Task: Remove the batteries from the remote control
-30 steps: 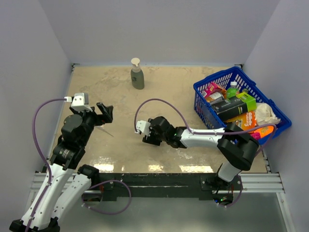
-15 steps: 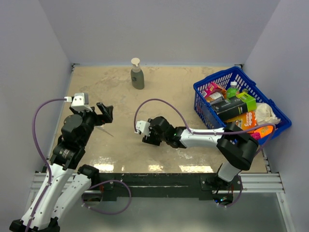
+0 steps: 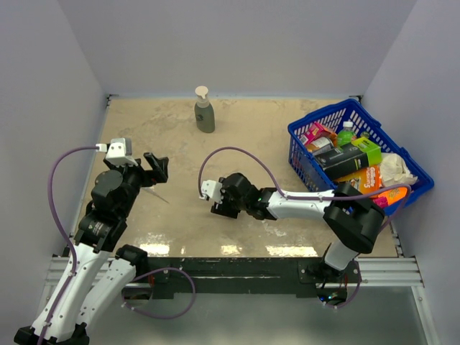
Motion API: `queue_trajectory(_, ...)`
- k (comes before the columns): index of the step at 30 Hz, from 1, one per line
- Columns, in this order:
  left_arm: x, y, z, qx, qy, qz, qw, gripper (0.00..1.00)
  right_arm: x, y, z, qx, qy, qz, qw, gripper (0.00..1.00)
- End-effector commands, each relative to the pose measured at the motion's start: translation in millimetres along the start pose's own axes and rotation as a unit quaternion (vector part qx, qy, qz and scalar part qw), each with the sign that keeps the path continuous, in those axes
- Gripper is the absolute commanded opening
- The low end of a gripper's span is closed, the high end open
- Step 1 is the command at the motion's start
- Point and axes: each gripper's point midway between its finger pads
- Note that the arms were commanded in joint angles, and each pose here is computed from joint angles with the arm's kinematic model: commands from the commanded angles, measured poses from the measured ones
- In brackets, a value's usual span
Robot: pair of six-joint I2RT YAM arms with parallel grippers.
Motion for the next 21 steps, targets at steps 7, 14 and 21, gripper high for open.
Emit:
queue_trajectory(7, 0.4, 6.4, 0.6, -0.005, 0.003, -0.010, 1.000, 0.95, 3.7, 10.2, -8.7, 0.002, -0.016, -0.003, 1.000, 0.69)
queue_trajectory(14, 0.3, 6.8, 0.5, -0.005, 0.003, -0.011, 1.000, 0.95, 1.3, 9.9, -10.6, 0.001, -0.025, -0.006, 1.000, 0.67)
queue_trajectory(21, 0.1, 6.1, 0.7, -0.005, 0.003, -0.010, 1.000, 0.95, -2.2, 4.5, -8.1, 0.003, -0.023, 0.000, 1.000, 0.65)
Point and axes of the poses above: each gripper's point midway between its finger pads, its own x axis back along the fingers, its own z axis along the line the jaws close on, y = z × x, and after that the axes turned 3 degrees about x, right-handed
